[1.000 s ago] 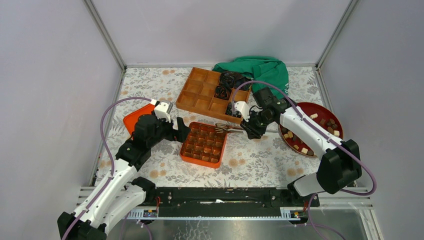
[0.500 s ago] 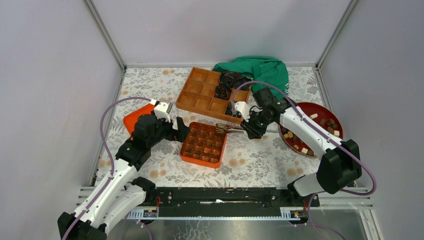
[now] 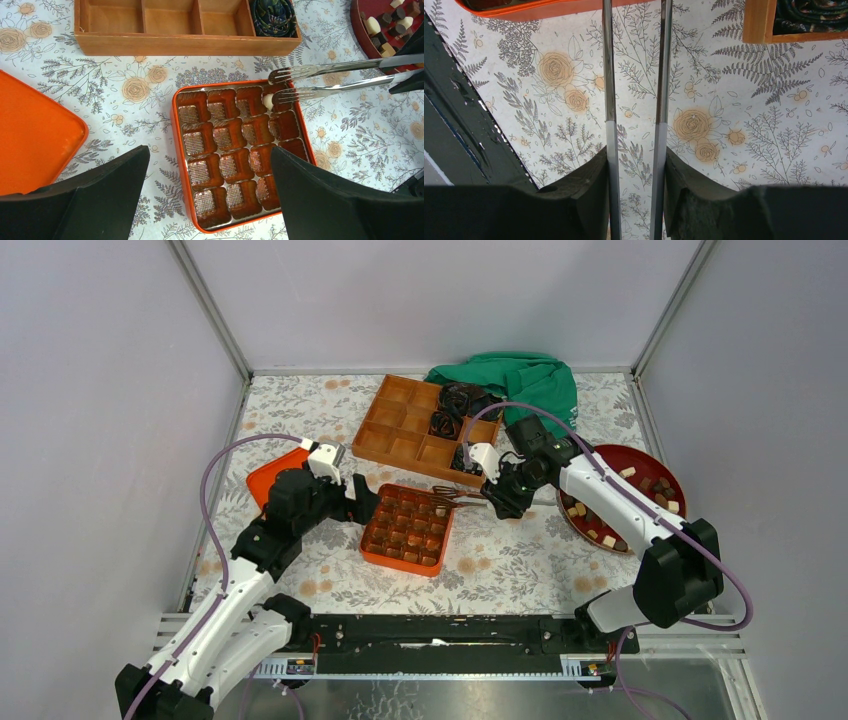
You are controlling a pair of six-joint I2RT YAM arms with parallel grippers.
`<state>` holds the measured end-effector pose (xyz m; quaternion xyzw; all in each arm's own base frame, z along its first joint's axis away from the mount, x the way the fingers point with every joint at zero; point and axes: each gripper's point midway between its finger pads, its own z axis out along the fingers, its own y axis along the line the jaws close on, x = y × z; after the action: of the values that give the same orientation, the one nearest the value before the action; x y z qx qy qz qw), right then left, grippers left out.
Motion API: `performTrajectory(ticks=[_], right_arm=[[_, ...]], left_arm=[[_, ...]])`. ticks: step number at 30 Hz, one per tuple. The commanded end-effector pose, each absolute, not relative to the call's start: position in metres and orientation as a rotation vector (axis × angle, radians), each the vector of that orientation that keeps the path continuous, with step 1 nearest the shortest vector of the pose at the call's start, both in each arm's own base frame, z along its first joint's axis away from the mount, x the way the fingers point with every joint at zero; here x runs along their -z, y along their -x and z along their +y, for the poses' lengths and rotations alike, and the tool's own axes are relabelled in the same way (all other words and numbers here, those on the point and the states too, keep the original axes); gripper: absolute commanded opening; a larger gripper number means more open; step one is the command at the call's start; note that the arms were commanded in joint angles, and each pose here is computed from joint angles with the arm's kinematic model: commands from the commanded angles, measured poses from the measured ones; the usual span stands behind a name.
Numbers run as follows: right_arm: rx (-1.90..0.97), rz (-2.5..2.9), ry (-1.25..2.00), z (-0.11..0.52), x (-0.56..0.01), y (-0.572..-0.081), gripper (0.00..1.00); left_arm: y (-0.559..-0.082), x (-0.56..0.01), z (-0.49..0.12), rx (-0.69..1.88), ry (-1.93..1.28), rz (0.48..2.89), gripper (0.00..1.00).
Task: Pack the chocolate
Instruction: Place the fake chocolate in the packing box.
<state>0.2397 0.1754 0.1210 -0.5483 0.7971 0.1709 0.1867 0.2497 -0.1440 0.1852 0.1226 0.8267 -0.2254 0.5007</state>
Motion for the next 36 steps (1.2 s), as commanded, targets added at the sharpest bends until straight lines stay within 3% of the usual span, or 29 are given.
performTrajectory(ticks=[1, 11, 17, 21, 28, 36], right_arm=[[-0.493, 2.221, 1.536, 0.181, -0.127, -0.239, 0.43], [-0.702, 2.161, 1.436, 0.191, -0.161, -0.231, 0.39], [-0.87, 2.079, 1.18, 0.173, -0.198, -0.236, 0.38], [-0.878, 2.02, 0.898, 0.135, -0.228, -0.255, 0.39], [-0.835, 1.928, 0.521, 0.076, -0.253, -0.275, 0.38], [-0.803, 1.919, 0.344, 0.041, -0.243, -0.284, 0.38]], left_arm=[[-0.255, -0.203, -0.145, 0.555, -0.301, 1.934, 0.99], [-0.253, -0.207, -0.149, 0.581, -0.315, 1.922, 0.99], [-0.254, -0.212, -0.156, 0.654, -0.264, 1.894, 0.99], [-0.261, -0.215, -0.16, 0.749, -0.05, 1.936, 0.99], [-0.257, -0.228, -0.218, 1.205, 0.074, 1.918, 0.99], [-0.246, -0.215, -0.319, 1.058, 0.002, 1.986, 0.99]])
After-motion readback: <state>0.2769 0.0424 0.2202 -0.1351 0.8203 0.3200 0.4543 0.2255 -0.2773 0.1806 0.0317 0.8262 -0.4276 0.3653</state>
